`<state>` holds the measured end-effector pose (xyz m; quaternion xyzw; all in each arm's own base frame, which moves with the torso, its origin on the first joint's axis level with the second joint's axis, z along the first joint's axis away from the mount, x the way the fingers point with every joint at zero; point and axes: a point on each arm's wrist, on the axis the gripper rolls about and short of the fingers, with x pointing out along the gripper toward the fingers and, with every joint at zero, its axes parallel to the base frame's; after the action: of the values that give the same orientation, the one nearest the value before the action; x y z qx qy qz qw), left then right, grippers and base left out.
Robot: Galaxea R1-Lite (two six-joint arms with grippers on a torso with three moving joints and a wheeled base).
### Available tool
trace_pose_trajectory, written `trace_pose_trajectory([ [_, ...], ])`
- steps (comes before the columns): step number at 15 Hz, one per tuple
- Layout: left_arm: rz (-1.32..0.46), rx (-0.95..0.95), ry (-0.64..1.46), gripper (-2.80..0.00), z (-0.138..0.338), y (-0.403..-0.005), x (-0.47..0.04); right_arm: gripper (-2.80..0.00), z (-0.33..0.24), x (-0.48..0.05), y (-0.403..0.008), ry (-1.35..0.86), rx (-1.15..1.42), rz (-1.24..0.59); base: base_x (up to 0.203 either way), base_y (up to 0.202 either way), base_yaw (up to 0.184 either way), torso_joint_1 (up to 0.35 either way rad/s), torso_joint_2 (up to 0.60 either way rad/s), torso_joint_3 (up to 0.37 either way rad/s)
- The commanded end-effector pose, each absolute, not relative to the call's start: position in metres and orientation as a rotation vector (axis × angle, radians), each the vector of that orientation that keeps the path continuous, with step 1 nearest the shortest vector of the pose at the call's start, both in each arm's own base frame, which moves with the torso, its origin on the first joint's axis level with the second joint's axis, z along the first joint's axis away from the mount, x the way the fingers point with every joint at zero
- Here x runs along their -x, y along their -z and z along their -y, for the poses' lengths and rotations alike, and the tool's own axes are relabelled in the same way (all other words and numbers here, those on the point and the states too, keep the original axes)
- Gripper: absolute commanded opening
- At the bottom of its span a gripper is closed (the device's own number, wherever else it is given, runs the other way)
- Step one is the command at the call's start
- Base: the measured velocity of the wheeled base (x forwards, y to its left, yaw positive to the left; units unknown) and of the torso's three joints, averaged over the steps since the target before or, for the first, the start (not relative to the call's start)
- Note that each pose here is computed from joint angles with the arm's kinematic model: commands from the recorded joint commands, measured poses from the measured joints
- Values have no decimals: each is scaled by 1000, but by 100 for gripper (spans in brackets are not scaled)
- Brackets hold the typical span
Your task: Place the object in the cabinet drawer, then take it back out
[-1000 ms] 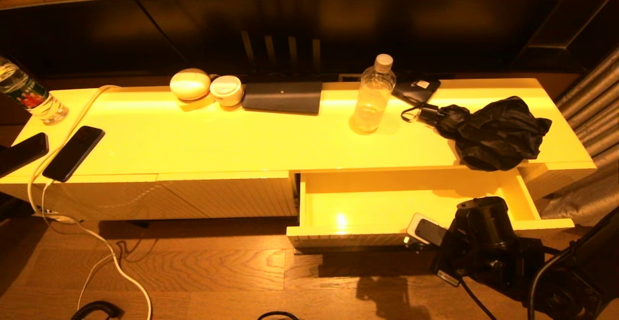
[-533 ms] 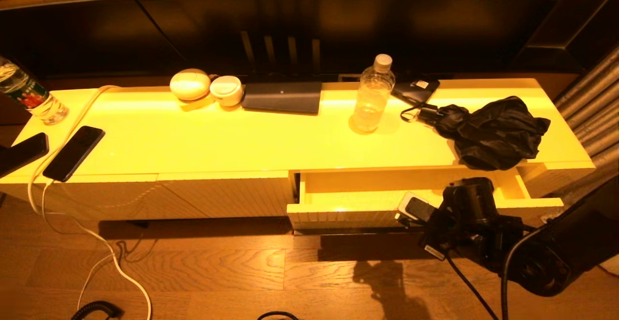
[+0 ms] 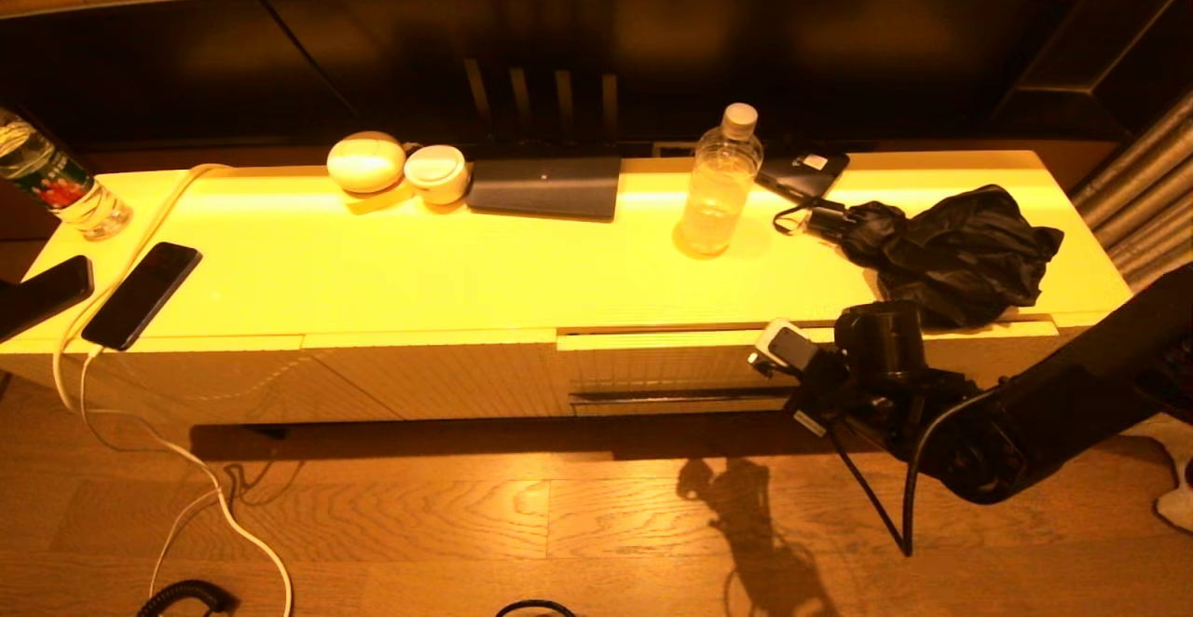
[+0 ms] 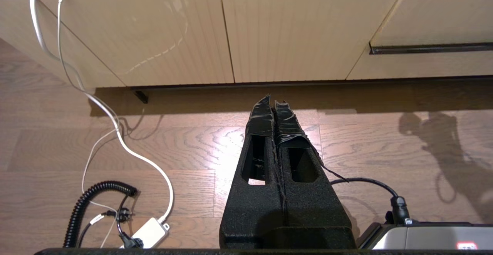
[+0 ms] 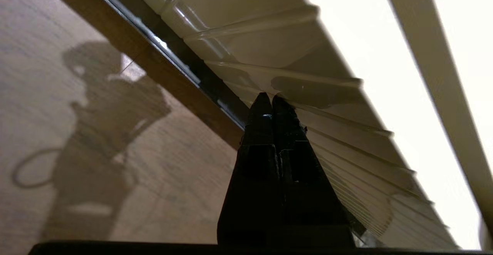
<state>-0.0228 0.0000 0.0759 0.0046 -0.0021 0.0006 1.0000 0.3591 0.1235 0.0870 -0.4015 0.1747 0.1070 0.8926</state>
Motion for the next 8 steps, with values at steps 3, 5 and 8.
trace_pose_trajectory([
  [3, 2, -9, 0, -280, 0, -75, 23, -280, -121, -372, -93, -192, 813, -339, 0, 0, 0, 0, 0, 0],
  [5, 2, -9, -2, -280, 0, -75, 23, -280, -117, -359, -106, -188, 808, -325, 0, 0, 0, 0, 0, 0],
  [8, 3, -9, -2, -280, 0, -76, 23, -280, -106, -329, -131, -180, 803, -307, 0, 0, 0, 0, 0, 0],
])
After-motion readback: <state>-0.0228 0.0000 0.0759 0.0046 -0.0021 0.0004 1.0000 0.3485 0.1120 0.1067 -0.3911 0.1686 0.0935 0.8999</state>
